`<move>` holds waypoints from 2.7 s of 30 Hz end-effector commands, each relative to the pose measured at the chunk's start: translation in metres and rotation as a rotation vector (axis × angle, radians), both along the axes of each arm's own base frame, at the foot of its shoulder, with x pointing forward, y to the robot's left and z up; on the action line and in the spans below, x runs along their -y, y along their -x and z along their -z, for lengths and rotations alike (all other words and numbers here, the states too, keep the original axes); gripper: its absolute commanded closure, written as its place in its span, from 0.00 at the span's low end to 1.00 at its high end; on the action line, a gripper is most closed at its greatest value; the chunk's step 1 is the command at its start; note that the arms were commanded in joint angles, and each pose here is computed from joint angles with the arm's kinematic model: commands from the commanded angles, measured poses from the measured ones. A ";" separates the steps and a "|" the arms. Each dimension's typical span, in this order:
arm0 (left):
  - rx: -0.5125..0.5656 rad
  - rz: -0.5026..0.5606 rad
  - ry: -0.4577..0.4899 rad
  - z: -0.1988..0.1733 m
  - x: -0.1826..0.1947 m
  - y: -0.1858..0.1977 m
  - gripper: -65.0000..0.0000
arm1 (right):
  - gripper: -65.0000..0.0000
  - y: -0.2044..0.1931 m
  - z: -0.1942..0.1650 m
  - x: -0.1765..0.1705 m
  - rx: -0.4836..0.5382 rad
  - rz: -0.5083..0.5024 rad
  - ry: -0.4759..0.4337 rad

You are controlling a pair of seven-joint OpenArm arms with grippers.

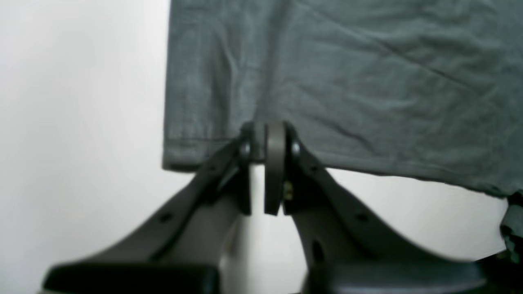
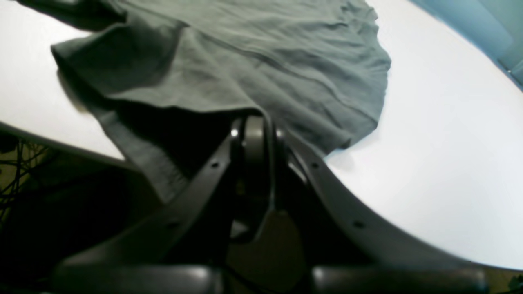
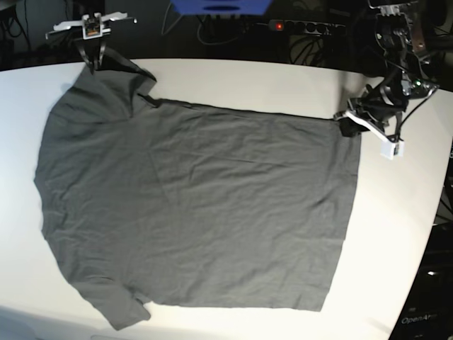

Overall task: Fold the T-shirt properly
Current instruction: 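Lower the right gripper onto the shirt's shoulder near the collar, then grip the shoulder with the right gripper, holding the hem with the left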

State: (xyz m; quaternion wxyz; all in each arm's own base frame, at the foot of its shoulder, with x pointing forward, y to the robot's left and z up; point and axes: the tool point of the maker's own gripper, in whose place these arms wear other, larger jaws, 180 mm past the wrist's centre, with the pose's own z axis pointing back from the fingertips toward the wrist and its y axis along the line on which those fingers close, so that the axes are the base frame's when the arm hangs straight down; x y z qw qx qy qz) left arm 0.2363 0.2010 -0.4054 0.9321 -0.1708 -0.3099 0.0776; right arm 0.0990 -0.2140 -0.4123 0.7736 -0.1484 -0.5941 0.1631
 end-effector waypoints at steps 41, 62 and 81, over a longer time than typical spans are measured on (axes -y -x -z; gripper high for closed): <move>0.089 0.001 -0.009 -0.024 -0.001 -0.019 0.93 | 0.97 -0.098 -0.073 -0.010 0.199 -0.111 0.132; 0.048 -0.140 -0.060 -0.029 -0.057 -0.009 0.54 | 0.98 -0.098 -0.072 -0.012 0.194 -0.111 0.129; -0.058 -0.097 -0.052 0.012 -0.038 -0.020 0.52 | 0.98 -0.094 -0.070 -0.011 0.184 -0.112 0.130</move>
